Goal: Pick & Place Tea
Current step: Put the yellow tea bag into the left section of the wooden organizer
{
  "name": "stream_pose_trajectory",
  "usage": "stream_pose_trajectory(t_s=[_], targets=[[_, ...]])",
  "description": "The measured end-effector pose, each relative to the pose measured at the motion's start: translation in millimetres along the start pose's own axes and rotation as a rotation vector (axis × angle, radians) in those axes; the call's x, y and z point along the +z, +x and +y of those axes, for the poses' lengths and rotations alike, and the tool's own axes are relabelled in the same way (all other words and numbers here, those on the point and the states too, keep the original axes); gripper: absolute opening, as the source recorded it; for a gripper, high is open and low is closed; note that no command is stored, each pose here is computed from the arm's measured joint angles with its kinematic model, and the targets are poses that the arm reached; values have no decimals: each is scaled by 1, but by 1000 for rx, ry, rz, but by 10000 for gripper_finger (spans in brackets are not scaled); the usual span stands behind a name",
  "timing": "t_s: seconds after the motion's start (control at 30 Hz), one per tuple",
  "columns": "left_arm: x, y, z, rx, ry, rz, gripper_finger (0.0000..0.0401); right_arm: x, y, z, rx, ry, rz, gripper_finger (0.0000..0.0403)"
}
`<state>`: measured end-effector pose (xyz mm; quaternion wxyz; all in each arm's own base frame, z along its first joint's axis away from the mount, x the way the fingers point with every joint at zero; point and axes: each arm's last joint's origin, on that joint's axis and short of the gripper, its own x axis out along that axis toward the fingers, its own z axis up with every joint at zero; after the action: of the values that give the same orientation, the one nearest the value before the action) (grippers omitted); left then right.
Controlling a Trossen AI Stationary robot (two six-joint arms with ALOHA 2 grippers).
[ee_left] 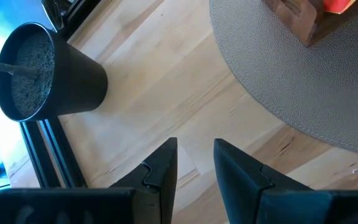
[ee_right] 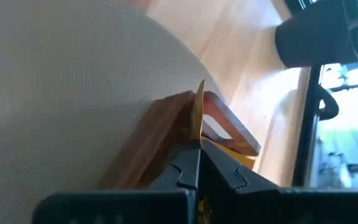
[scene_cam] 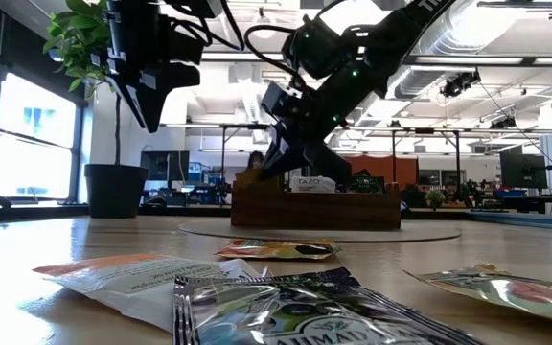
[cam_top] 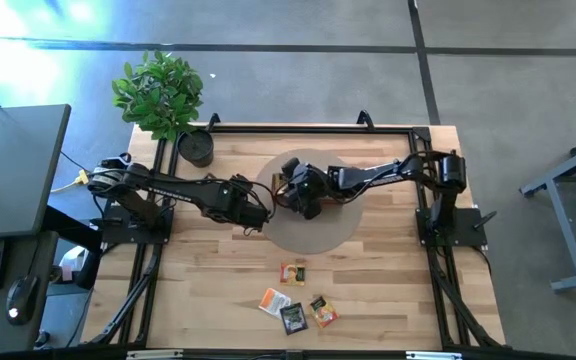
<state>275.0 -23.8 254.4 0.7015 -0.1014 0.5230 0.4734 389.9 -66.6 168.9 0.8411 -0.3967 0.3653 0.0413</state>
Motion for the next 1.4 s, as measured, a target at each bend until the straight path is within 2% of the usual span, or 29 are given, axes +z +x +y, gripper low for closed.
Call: stream_pose_trajectory(t_s=[0.07, 0.2, 0.27, 0.47, 0.67, 1.03, 1.27, 1.4], targets=[[0, 0, 0, 0, 0, 1, 103, 1, 0, 1, -14, -90, 20, 9], [0, 0, 0, -2, 0, 5, 103, 5, -1, 4, -63, -427, 118, 3], [0, 0, 0, -3, 0, 6, 103, 6, -2, 4, -61, -550, 133, 5], [0, 0, 0, -3, 1, 7, 103, 1, -1, 3, -12, -661, 93, 3], [-1, 0, 1, 8, 8, 9, 103, 9, -3, 9, -28, -875, 170, 2], [-1, 0, 2, 14, 10, 12, 103, 0, -2, 1, -50, -928, 287, 1], [-1, 0, 2, 17, 11, 11, 103, -7, -1, 0, -6, -937, 253, 3], [-1, 0, 2, 17, 11, 11, 103, -7, -1, 0, 0, -938, 252, 19]])
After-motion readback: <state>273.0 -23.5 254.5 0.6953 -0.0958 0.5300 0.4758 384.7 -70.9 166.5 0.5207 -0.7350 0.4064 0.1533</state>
